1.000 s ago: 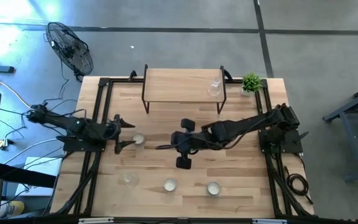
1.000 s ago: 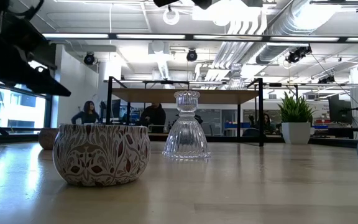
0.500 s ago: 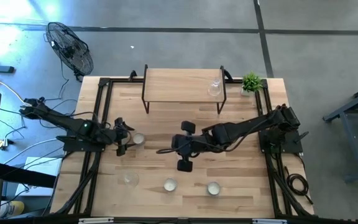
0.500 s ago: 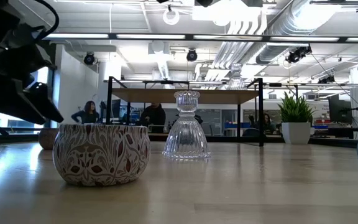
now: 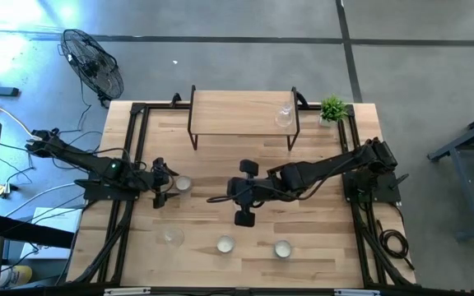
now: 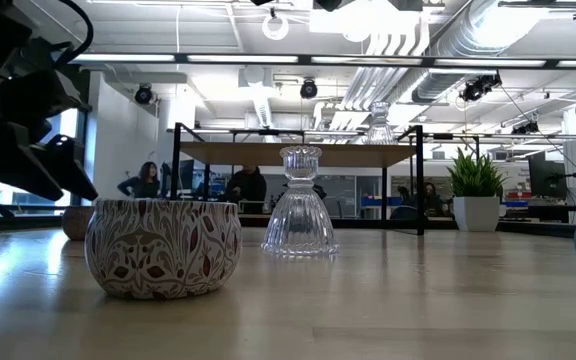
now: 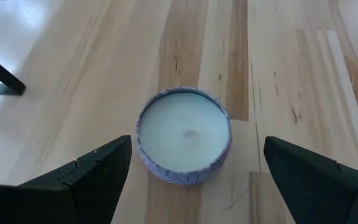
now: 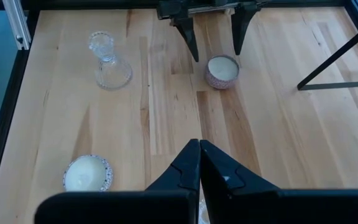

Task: Pick & Place candle stick holders
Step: Put the purple patterned scented candle on the shelf

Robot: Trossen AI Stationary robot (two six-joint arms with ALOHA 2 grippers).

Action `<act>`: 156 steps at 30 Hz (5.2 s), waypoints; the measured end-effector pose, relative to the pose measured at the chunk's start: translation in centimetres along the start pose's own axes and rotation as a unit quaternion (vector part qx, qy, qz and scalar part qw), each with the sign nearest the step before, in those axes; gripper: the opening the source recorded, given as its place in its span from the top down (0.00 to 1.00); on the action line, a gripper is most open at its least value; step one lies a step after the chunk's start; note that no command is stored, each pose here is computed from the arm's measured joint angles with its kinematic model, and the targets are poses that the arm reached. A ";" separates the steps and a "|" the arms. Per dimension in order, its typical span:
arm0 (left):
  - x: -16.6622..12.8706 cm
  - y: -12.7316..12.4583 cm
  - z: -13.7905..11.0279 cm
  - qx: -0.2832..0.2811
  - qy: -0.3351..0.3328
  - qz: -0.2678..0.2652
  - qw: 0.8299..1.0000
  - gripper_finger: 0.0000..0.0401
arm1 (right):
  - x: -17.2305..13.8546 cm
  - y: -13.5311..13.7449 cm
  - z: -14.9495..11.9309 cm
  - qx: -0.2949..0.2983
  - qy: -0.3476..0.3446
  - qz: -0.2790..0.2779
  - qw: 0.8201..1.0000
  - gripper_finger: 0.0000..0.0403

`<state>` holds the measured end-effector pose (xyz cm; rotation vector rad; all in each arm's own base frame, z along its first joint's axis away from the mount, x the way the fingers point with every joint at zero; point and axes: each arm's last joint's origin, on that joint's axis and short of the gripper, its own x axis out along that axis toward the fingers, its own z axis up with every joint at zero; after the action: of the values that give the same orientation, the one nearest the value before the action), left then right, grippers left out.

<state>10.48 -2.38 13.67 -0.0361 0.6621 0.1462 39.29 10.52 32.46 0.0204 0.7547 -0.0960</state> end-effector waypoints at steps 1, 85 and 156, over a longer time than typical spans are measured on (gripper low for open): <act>0.0 0.0 0.0 0.000 0.000 0.001 1.000 0.11 | 0.0 0.0 0.0 0.000 0.000 0.000 1.000 0.99; 1.3 -0.5 0.5 -0.062 -0.002 0.032 0.998 0.11 | 0.0 0.0 0.1 0.002 -0.005 0.001 1.000 1.00; 4.2 -1.4 0.2 -0.042 0.024 0.067 0.997 0.72 | 0.0 0.0 0.1 0.006 -0.005 0.001 1.000 1.00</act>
<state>14.04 -3.26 11.21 -0.0762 0.7054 0.3032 39.38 10.54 32.53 0.0318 0.7432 -0.0982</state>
